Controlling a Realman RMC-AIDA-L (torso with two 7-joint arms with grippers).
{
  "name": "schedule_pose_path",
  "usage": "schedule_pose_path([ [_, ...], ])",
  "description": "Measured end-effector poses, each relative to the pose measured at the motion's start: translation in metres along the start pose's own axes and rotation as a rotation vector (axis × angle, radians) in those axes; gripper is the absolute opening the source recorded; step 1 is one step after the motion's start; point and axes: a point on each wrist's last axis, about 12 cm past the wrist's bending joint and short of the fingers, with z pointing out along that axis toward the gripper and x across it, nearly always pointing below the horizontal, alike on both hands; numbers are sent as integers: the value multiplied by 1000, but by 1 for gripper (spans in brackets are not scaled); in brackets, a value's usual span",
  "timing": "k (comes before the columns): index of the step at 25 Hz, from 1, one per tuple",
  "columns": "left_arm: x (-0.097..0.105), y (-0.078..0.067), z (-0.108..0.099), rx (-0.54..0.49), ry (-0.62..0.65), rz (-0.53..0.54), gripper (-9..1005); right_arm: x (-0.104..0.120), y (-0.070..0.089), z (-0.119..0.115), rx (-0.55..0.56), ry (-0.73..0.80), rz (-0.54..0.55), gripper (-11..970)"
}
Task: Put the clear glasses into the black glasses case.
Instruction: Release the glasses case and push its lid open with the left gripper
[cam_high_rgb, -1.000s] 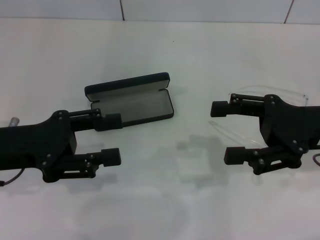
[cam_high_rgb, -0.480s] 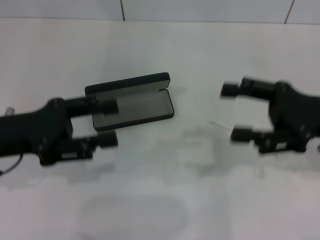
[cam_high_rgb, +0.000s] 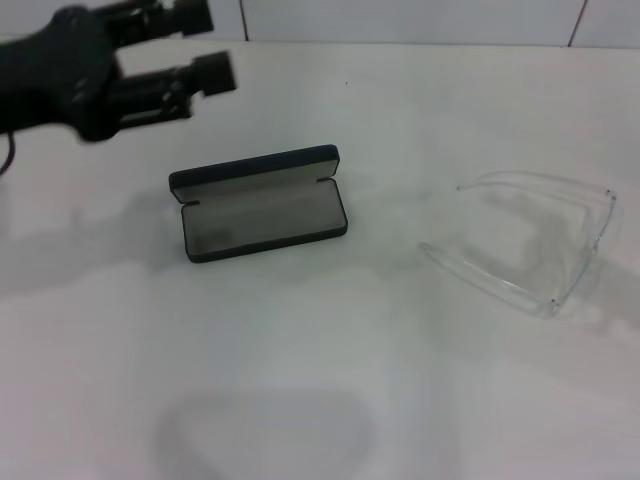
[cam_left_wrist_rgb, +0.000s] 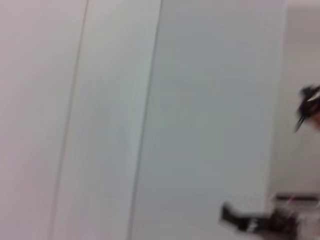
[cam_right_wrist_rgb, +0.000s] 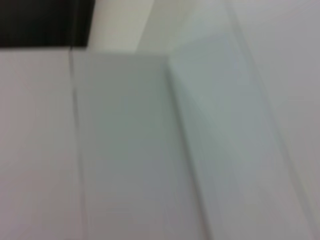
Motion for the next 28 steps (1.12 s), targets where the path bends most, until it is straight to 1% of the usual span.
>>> schedule_pose_path([
  [2,-14,1,10,-41,86,38,717,-1,3,-9,28,-21,-7,872],
  [3,-26,1,24,-82,187,74,717,0,7,-16,47,-30,-8,872],
  [4,-26,1,24,-82,187,74,716,0,7,-16,47,-30,-8,872],
  [5,-29,0,31,-88,223,87,716,0,9,-19,54,-31,-7,871],
  [7,-37,-5,49,-103,322,151,716,0,10,-21,60,-33,-6,871],
  [9,-39,-9,66,-120,415,218,714,1,14,-28,75,-35,-2,871],
  [12,-35,-9,95,-197,622,349,713,1,16,-31,85,-37,-2,871],
  [15,-30,-8,114,-208,729,405,712,2,16,-32,94,-43,-1,871],
  [16,-27,-6,125,-210,779,427,711,2,16,-32,98,-44,-4,871],
  [17,-27,-6,125,-210,779,427,711,2,16,-32,98,-44,-4,871],
  [19,-23,-1,134,-209,818,432,711,3,15,-31,102,-44,-10,870],
  [22,-14,8,144,-205,878,406,710,3,14,-31,105,-41,-25,870],
  [24,-6,17,149,-209,922,390,709,3,13,-31,112,-37,-34,870],
  [28,4,30,156,-219,989,373,708,4,11,-32,126,-29,-40,868],
])
